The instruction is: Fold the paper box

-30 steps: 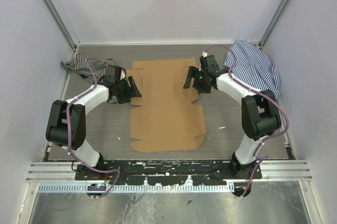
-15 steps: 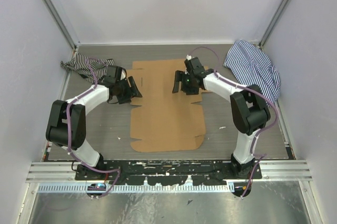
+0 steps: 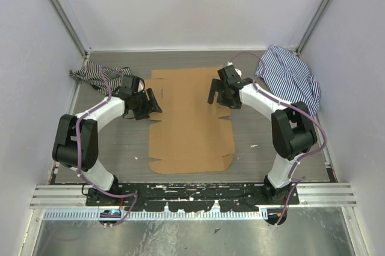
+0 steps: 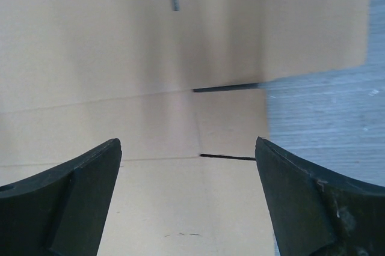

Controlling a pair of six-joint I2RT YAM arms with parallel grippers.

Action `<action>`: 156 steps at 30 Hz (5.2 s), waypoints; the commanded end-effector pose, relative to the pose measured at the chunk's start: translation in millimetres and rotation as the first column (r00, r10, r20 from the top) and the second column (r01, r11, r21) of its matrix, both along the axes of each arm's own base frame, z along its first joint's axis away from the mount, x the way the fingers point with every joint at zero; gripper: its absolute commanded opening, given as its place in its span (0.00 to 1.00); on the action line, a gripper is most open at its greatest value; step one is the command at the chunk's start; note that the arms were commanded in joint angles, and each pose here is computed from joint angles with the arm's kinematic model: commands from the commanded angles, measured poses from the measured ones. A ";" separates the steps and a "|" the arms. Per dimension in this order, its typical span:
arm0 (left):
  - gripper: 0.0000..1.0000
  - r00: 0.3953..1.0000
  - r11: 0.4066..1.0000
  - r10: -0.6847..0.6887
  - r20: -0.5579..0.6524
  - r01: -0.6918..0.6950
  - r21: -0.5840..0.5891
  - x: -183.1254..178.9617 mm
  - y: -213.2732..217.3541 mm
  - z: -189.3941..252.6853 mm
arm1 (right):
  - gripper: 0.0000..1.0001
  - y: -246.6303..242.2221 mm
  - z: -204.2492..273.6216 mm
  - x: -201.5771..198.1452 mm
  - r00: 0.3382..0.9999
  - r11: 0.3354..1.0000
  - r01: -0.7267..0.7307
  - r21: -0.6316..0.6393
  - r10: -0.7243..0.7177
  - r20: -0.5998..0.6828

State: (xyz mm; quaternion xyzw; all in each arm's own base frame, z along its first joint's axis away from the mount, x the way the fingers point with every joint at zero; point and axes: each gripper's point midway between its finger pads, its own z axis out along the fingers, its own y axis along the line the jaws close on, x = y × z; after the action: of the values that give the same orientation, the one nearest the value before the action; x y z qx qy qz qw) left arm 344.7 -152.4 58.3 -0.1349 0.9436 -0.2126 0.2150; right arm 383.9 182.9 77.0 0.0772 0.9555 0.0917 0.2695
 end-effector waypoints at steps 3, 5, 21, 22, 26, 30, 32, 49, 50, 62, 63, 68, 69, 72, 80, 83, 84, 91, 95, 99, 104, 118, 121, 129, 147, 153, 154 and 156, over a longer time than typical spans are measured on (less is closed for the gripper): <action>0.72 0.999 0.999 0.002 0.036 -0.004 0.036 7.7 4.2 13.2 | 0.98 -33.7 -4.7 -0.5 0.993 0.993 0.121 -0.002 -0.121 -0.003; 0.73 0.999 0.998 0.016 0.038 -0.019 0.068 7.7 10.7 13.1 | 0.99 -33.6 -11.3 -0.9 0.994 0.994 0.111 0.004 -0.111 -0.017; 0.76 0.998 0.991 0.043 0.043 -0.048 0.122 7.2 22.2 9.5 | 0.95 -9.9 -18.5 3.8 1.000 0.995 0.008 0.099 -0.007 -0.013; 0.76 0.998 0.990 0.045 0.039 -0.050 0.132 6.4 24.1 8.3 | 0.95 -9.9 -19.6 3.4 1.000 0.995 0.006 0.097 -0.005 -0.017; 0.77 0.998 0.989 0.048 0.034 -0.052 0.137 6.6 25.1 3.2 | 0.95 -8.4 -24.3 3.2 1.000 0.995 -0.003 0.099 0.005 -0.024; 0.76 0.999 0.994 0.033 0.008 -0.034 0.106 8.5 17.0 -5.0 | 0.94 -7.1 -27.9 2.6 0.999 0.995 -0.013 0.101 0.017 -0.033; 0.76 1.000 0.996 0.030 0.004 -0.030 0.088 10.3 13.2 -7.4 | 0.94 -7.0 -28.3 2.6 0.999 0.995 -0.017 0.098 0.020 -0.033; 0.66 0.999 1.000 -0.017 0.034 0.017 -0.008 21.5 -10.6 -1.6 | 0.91 3.6 -9.3 6.7 0.998 0.988 -0.066 0.139 0.067 0.000; 0.66 0.999 1.000 -0.017 0.036 0.018 -0.010 21.8 -11.3 -0.4 | 0.91 4.5 -7.1 7.0 0.998 0.987 -0.070 0.143 0.070 0.005; 0.64 0.994 0.997 -0.069 0.084 0.071 -0.015 27.3 -38.2 20.4 | 0.90 27.7 17.6 15.6 0.991 0.978 -0.129 0.165 0.122 0.055; 0.64 0.994 0.997 -0.074 0.084 0.075 -0.012 27.4 -40.1 19.9 | 0.89 29.0 17.6 15.6 0.991 0.978 -0.131 0.164 0.124 0.055; 0.65 0.995 0.996 -0.084 0.055 0.084 0.001 28.9 -43.2 3.5 | 0.89 33.1 13.0 16.8 0.990 0.976 -0.139 0.167 0.133 0.047; 0.64 0.995 0.996 -0.085 0.048 0.085 0.004 29.7 -43.3 -0.5 | 0.89 33.5 11.1 16.6 0.990 0.976 -0.140 0.167 0.135 0.042; 0.64 0.996 0.996 -0.085 0.032 0.085 0.008 31.2 -43.9 -12.2 | 0.89 35.0 8.4 16.7 0.989 0.975 -0.144 0.168 0.140 0.038; 0.64 0.997 0.997 -0.079 -0.003 0.079 0.009 32.6 -45.4 -32.8 | 0.89 46.0 13.3 18.9 0.984 0.965 -0.177 0.195 0.169 0.058; 0.64 0.997 0.997 -0.077 -0.017 0.077 0.013 30.7 -44.4 -37.3 | 0.89 55.7 17.0 18.4 0.979 0.956 -0.203 0.213 0.194 0.064; 0.64 0.997 0.997 -0.076 -0.021 0.076 0.014 29.7 -44.2 -38.7 | 0.89 59.8 19.5 18.5 0.977 0.952 -0.213 0.220 0.203 0.070; 0.64 0.996 0.997 -0.073 -0.043 0.073 0.006 24.5 -44.3 -46.3 | 0.89 84.4 21.0 18.5 0.965 0.937 -0.260 0.234 0.248 0.081; 0.64 0.996 0.997 -0.073 -0.053 0.073 0.002 20.9 -44.2 -50.1 | 0.89 94.4 13.0 18.1 0.963 0.932 -0.270 0.243 0.260 0.074; 0.63 0.995 0.997 -0.074 -0.063 0.075 0.003 18.4 -43.5 -52.8 | 0.88 97.7 -4.5 19.8 0.964 0.932 -0.265 0.247 0.262 0.042; 0.63 0.995 0.997 -0.075 -0.070 0.076 0.008 16.0 -42.3 -55.2 | 0.88 96.8 -28.8 21.2 0.967 0.940 -0.249 0.233 0.255 0.005; 0.61 0.990 0.993 -0.115 -0.076 0.115 -0.005 6.1 -43.8 -44.6 | 0.87 88.4 -7.6 20.7 0.968 0.948 -0.250 0.196 0.249 0.032; 0.61 0.988 0.991 -0.134 -0.080 0.134 -0.004 0.9 -45.5 -39.0 | 0.86 81.5 0.8 12.4 0.970 0.953 -0.242 0.185 0.242 0.019; 0.65 0.982 0.984 -0.178 -0.063 0.179 0.004 -16.9 -47.8 -21.9 | 0.86 56.7 23.1 -25.1 0.973 0.958 -0.230 0.169 0.226 0.048; 0.92 0.980 0.964 0.188 0.068 -0.198 0.178 25.8 59.8 46.7 | 0.93 -35.4 73.1 75.5 0.987 0.999 -0.044 0.024 0.039 0.155; 0.90 0.980 0.966 0.198 0.027 -0.199 0.167 54.7 56.7 27.3 | 1.00 -47.9 50.9 134.5 0.987 0.995 -0.036 0.093 0.021 0.158; 0.89 0.981 0.968 0.191 0.021 -0.192 0.159 58.9 53.9 24.3 | 0.98 -44.6 48.3 138.8 0.986 0.994 -0.053 0.099 0.037 0.161; 0.86 0.986 0.977 0.168 0.013 -0.168 0.133 65.6 46.1 21.1 | 0.88 -37.6 38.2 151.4 0.984 0.990 -0.080 0.114 0.060 0.167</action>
State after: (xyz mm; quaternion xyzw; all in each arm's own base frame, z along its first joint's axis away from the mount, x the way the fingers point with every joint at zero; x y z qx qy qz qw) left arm 388.0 -89.1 68.4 -0.2104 0.9452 -0.0936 0.2315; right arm 509.2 119.9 100.8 0.0925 0.9388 0.1187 0.3100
